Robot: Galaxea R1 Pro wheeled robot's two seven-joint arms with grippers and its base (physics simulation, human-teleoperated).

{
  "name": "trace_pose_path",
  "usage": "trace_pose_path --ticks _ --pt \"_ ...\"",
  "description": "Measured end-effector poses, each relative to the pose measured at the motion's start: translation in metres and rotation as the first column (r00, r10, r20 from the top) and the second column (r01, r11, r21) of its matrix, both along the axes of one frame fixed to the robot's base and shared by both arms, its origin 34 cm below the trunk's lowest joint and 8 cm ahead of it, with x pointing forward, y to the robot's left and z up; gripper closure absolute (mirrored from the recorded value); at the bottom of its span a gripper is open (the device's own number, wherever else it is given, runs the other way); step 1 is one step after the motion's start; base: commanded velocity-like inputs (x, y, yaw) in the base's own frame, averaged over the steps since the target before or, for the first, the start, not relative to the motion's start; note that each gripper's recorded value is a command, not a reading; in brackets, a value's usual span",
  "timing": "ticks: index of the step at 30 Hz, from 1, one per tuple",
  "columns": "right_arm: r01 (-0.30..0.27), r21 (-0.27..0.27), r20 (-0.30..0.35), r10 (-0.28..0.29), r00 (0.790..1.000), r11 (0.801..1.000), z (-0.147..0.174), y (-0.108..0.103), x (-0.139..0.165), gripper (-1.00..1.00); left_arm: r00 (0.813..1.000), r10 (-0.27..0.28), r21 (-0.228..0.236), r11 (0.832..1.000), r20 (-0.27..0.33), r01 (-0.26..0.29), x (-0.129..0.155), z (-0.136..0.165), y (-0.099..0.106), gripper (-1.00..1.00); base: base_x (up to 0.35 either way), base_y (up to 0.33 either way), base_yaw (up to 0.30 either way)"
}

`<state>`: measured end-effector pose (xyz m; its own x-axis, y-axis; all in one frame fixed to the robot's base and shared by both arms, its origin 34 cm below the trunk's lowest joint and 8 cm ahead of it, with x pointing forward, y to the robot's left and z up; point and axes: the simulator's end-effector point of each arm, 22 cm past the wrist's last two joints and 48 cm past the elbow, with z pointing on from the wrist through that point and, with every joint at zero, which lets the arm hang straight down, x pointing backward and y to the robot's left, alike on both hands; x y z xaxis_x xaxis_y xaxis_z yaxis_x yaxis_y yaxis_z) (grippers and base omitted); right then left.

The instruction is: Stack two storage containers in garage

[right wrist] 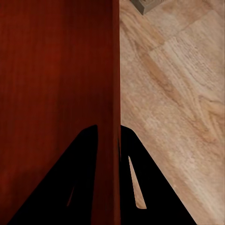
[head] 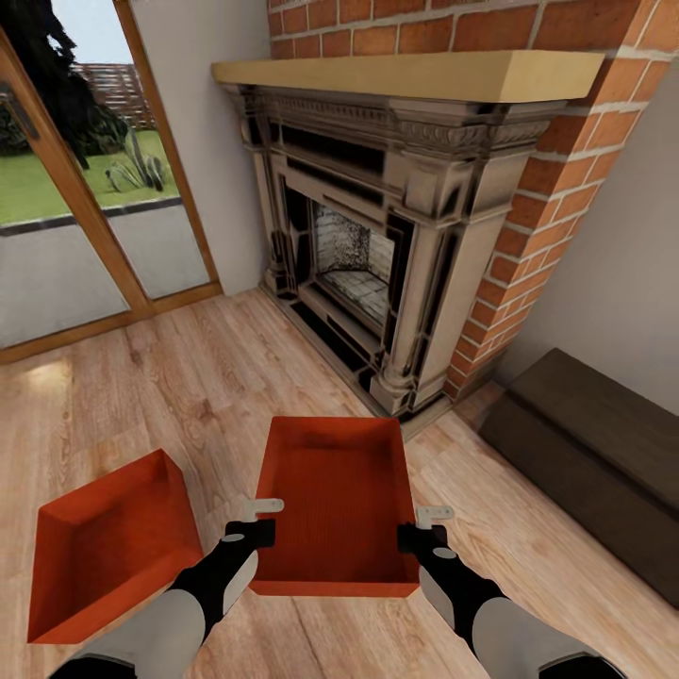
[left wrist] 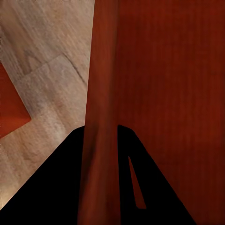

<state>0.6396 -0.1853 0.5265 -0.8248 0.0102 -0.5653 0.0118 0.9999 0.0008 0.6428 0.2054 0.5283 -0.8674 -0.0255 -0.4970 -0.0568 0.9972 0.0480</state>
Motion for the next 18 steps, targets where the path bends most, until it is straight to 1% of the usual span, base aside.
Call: trace_pose_path --ticks 18 --pt "0.0 0.0 0.014 0.0 1.0 1.0 0.034 0.0 0.004 1.0 1.0 0.0 0.0 1.0 0.014 0.0 0.004 0.034 0.0 1.0 0.0 0.0 0.0"
